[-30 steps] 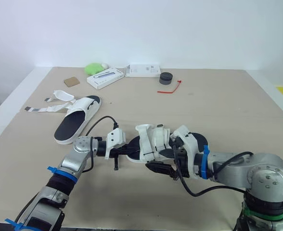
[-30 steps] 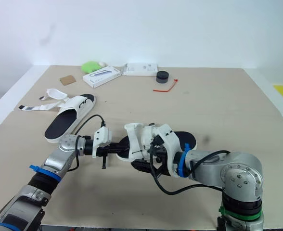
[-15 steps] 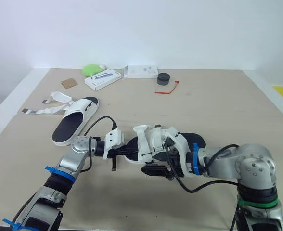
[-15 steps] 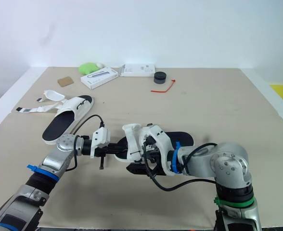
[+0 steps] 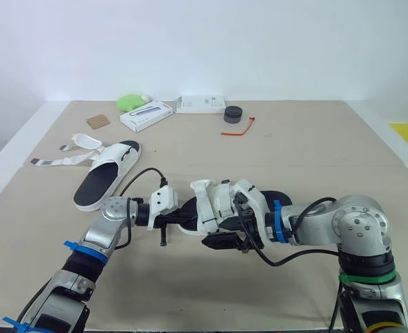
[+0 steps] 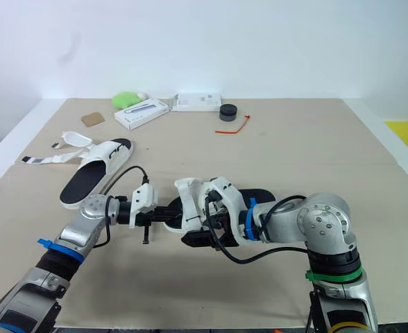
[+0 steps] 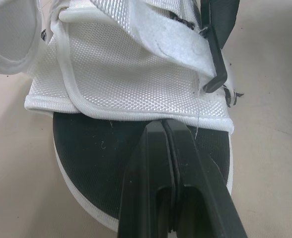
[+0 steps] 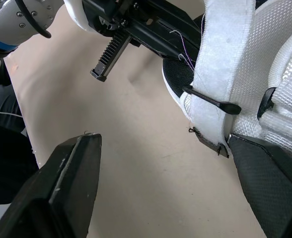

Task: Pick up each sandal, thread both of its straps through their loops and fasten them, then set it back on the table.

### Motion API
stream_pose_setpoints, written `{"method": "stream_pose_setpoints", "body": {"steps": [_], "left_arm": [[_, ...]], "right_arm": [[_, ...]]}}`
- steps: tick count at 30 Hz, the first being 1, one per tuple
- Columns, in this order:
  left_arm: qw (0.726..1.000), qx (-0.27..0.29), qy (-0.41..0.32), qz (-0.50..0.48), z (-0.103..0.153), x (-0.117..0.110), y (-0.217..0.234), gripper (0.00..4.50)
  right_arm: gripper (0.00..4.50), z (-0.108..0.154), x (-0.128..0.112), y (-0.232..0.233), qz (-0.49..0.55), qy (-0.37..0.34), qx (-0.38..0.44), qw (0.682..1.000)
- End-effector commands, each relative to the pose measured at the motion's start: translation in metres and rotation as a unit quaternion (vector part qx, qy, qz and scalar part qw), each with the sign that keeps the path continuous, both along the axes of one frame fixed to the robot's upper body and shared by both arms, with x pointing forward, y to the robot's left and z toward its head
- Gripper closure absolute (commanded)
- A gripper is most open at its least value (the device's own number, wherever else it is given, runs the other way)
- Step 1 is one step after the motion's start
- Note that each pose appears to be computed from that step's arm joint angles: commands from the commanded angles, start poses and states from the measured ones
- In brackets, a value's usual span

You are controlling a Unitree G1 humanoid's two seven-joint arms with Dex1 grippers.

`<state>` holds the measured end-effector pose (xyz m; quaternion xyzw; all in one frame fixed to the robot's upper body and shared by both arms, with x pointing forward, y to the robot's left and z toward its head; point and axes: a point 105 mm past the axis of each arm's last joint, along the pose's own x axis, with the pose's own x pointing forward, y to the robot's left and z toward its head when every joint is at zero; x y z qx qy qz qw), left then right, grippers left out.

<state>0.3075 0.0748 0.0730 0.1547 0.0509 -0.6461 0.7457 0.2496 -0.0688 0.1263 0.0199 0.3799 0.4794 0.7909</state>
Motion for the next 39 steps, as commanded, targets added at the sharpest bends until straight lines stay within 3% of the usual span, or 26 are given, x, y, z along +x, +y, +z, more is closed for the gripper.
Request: {"method": "stream_pose_setpoints", "body": {"steps": [1, 6, 9, 15, 23, 28, 36, 39], "left_arm": [[0.987, 0.097, 0.126, -0.014, -0.074, -0.034, 0.004, 4.50], [0.988, 0.094, 0.125, -0.012, -0.074, -0.033, 0.002, 4.50], [0.988, 0.092, 0.125, -0.011, -0.074, -0.033, 0.001, 4.50], [0.988, 0.090, 0.126, -0.008, -0.075, -0.033, 0.001, 4.50], [0.988, 0.089, 0.127, -0.004, -0.076, -0.033, 0.000, 4.50], [0.988, 0.087, 0.127, -0.004, -0.076, -0.032, 0.000, 4.50], [0.988, 0.086, 0.127, -0.003, -0.076, -0.031, -0.001, 4.50], [0.988, 0.087, 0.127, -0.002, -0.077, -0.032, 0.000, 4.50]], "right_arm": [[1.61, -0.006, 0.002, 0.009, 0.004, 0.009, -0.010, 1.000], [3.19, -0.006, 0.008, 0.010, -0.004, -0.001, -0.027, 1.000], [4.46, -0.007, 0.010, 0.011, -0.008, 0.002, -0.029, 1.000], [4.46, -0.001, 0.008, 0.017, 0.005, 0.027, 0.009, 1.000], [4.46, 0.027, -0.014, 0.017, 0.059, 0.078, 0.120, 0.988], [4.46, 0.046, -0.035, 0.015, 0.092, 0.084, 0.144, 0.982], [4.46, 0.049, -0.034, 0.018, 0.079, 0.083, 0.151, 0.982], [4.46, 0.063, -0.042, 0.020, 0.112, 0.069, 0.181, 0.975]]}}
